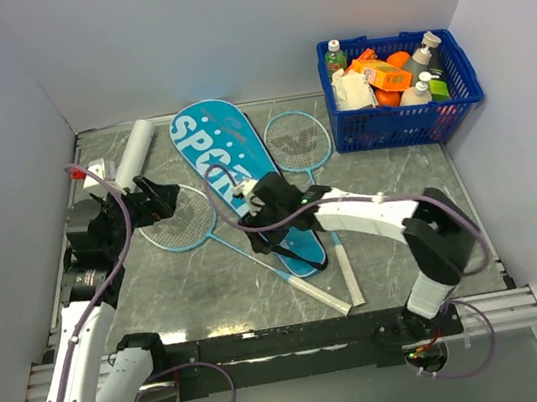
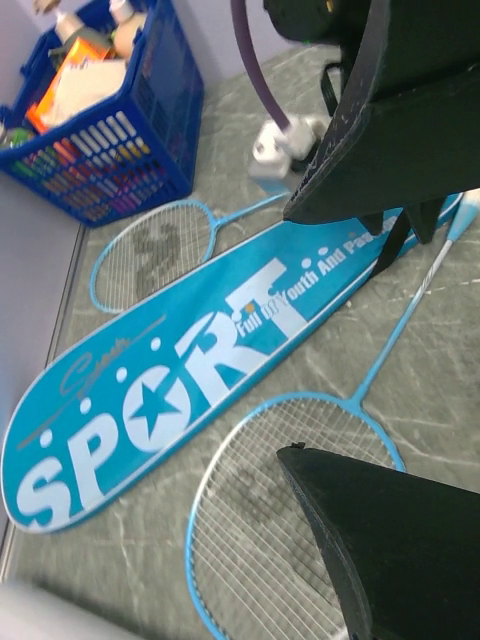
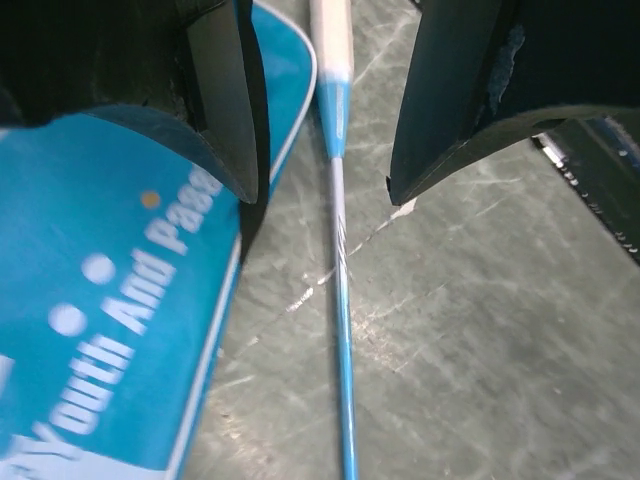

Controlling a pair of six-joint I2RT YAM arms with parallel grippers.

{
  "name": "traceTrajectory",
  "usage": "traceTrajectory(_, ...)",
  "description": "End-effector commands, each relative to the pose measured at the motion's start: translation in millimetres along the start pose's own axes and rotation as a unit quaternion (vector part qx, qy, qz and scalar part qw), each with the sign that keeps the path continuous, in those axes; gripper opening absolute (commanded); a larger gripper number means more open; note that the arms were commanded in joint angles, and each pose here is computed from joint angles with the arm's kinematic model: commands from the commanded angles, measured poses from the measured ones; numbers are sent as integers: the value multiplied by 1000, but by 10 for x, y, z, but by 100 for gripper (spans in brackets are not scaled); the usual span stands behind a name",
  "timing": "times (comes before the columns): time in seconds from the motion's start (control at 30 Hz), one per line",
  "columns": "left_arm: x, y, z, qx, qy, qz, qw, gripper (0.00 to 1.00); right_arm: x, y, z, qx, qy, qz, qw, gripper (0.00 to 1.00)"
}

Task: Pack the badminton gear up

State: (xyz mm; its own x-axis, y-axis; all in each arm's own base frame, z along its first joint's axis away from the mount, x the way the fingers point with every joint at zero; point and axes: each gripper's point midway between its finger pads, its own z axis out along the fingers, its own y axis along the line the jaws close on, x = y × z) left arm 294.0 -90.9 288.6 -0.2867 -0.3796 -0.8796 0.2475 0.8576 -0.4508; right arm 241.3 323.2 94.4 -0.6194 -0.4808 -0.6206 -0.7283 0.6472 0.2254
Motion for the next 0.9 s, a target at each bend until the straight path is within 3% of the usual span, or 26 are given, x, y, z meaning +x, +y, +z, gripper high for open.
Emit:
traceTrajectory(0.0, -190, 75, -68, -35, -37, 2, 999, 97, -300, 115, 157, -2, -12, -45, 999, 63)
traceTrajectory(0.5, -179, 51, -87, -28, -35, 3, 999, 96, -60, 219, 707, -7, 61, -52, 997, 63)
traceTrajectory(0.8, -192, 57, -117, -32, -39, 8, 999, 96, 151, 217, 811, 18, 89, -52, 995, 57)
traceTrajectory(0.87, -198, 60, -123, -33, -40, 7, 999, 96, 190, 196, 818, 27, 93, -51, 994, 52)
